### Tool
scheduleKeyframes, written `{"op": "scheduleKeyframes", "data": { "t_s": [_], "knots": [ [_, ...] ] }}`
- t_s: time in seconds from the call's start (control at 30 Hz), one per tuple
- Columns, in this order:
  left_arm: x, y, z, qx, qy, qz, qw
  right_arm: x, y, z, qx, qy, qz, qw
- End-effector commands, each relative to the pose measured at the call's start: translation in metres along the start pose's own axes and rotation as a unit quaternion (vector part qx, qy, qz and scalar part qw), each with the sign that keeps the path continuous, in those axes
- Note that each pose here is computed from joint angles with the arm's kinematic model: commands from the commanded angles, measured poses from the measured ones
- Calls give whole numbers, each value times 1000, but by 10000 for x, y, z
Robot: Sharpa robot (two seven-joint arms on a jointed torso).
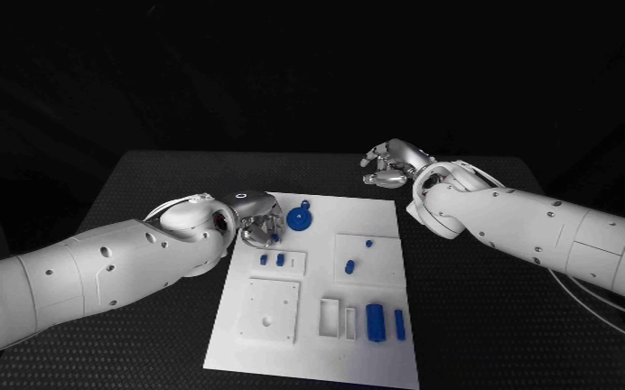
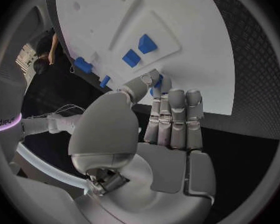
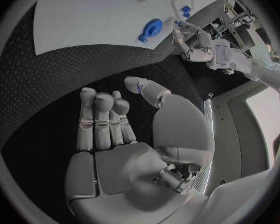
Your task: Assemble the parts on the task board
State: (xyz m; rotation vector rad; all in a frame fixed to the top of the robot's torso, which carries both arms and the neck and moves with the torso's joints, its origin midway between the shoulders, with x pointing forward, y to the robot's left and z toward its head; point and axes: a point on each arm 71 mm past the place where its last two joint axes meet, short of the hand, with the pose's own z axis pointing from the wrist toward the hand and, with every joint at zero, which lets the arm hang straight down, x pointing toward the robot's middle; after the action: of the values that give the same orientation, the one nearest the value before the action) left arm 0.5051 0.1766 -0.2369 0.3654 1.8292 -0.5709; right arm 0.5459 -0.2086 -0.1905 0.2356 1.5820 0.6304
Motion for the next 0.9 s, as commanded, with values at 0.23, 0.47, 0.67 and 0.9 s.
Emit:
{"op": "scheduleKeyframes", "data": {
  "t_s": [0.23, 0.47, 0.67, 0.9],
  "knots": [
    [16, -46, 23, 8, 9, 2, 1000, 12, 20, 1, -8, 4, -4, 1000],
    [52, -58, 40, 9, 12, 4, 1000, 12, 18, 3, -7, 4, -4, 1000],
    [60, -60, 43, 8, 12, 4, 1000, 14, 22, 3, -8, 4, -4, 1000],
    [86, -66, 50, 4, 28, 5, 1000, 14, 23, 3, -8, 4, -4, 1000]
  ]
}}
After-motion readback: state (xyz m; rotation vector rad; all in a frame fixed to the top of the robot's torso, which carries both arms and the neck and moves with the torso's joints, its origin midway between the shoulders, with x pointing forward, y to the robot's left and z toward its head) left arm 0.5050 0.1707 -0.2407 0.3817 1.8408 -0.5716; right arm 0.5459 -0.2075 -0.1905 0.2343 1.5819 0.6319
